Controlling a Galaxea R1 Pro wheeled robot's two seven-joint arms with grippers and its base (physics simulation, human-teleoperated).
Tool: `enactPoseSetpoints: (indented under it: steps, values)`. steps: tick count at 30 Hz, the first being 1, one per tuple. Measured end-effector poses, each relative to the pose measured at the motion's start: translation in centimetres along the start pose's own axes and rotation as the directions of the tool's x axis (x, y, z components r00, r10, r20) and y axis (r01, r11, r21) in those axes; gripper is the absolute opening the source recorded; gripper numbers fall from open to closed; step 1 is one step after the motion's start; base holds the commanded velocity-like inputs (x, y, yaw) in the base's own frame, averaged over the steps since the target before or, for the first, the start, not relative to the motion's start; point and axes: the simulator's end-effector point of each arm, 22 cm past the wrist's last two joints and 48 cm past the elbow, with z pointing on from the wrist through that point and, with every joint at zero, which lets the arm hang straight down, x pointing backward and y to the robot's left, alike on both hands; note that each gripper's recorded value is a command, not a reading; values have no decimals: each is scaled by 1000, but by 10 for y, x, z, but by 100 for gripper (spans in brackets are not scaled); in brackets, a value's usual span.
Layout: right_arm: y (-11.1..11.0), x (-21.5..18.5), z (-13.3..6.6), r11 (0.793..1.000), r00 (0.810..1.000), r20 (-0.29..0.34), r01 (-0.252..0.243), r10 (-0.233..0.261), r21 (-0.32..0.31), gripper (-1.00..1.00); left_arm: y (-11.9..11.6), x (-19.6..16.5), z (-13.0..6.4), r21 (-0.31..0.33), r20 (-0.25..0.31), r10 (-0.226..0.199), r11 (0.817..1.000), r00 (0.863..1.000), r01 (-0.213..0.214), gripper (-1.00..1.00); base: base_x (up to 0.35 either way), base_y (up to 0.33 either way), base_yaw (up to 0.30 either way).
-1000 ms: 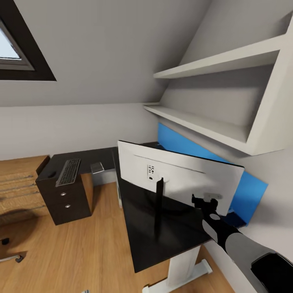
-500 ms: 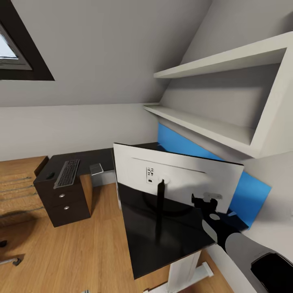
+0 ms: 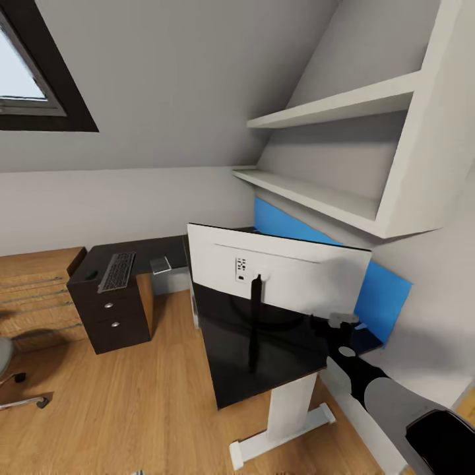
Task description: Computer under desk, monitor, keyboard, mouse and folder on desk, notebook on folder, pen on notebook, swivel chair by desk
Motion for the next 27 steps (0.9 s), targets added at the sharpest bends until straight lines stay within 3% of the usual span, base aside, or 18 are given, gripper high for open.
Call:
enactPoseSetpoints:
  steps: [10,19,27]
  values:
    - [9,-1,-2,1000,1000,3,-13,13,5,100,0,0,0,-1,0,-2,1000,1000,2,100,-119,-217,39]
    - [16,1,-7,997,999,-1,-32,33,70,100,1,0,0,-1,1,-2,1000,1000,2,100,-4,-79,256]
    - [16,1,-8,996,999,-2,-36,36,84,100,1,0,0,-2,1,-3,1000,1000,3,100,0,-2,280]
